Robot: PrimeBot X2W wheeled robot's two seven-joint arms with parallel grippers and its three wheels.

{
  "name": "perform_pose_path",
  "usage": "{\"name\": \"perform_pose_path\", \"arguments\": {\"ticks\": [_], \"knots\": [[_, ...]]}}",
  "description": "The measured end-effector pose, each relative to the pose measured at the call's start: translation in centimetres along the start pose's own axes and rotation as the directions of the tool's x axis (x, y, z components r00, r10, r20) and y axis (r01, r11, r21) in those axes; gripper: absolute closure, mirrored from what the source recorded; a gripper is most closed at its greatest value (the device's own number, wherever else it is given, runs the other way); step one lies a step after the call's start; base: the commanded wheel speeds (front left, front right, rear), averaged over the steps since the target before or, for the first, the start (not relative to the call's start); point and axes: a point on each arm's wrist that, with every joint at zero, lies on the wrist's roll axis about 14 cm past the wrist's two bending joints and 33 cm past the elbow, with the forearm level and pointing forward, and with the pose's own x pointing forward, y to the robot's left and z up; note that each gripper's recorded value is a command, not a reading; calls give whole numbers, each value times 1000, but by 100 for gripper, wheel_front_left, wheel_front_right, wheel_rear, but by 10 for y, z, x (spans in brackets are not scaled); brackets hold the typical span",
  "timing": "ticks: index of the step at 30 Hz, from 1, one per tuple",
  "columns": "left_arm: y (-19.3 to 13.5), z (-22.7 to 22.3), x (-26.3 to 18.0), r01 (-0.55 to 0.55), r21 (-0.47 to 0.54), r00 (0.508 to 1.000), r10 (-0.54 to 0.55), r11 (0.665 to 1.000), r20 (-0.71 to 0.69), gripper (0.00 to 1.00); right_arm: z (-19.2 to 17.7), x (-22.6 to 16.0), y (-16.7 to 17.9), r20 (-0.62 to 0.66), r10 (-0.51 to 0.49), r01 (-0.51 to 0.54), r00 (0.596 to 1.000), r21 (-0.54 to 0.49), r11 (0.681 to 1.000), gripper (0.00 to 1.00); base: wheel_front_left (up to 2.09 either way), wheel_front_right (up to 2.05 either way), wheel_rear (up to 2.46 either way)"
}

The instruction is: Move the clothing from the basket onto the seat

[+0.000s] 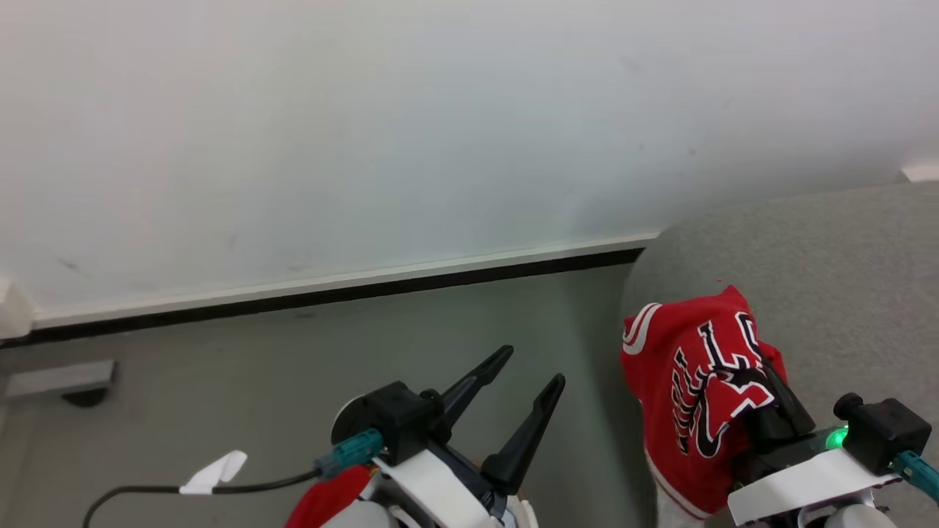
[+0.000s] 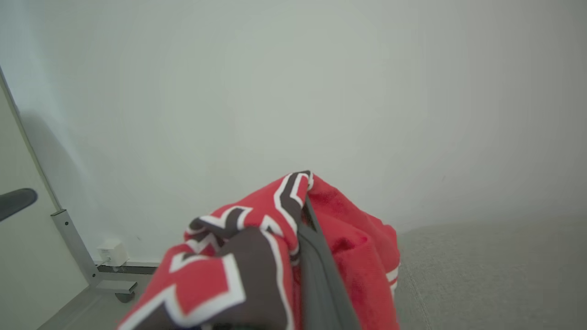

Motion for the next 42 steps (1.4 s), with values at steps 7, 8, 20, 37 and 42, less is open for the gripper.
{"name": "perform_pose_path", "arguments": {"ticks": [7,8,20,37,42], "knots": [[-23,-20,25,105,-28,994,-106,994,-21,0,19,-39,-43,53,-160,160,986,-6,987,100,0,0,0],[-25,-23,29,116,-35,993,-117,993,-25,0,21,-44,-47,57,-180,180,982,-6,984,100,0,0,0],[-46,-46,52,216,-72,975,-219,974,-45,0,38,-75,-83,93,-318,322,944,-31,946,100,0,0,0],[7,-70,62,156,-36,984,-158,987,-85,0,73,13,-136,102,-305,316,947,-120,941,100,0,0,0],[38,-90,61,106,-50,987,-111,993,-118,0,87,55,-171,99,-322,334,942,-169,927,100,0,0,0]]}}
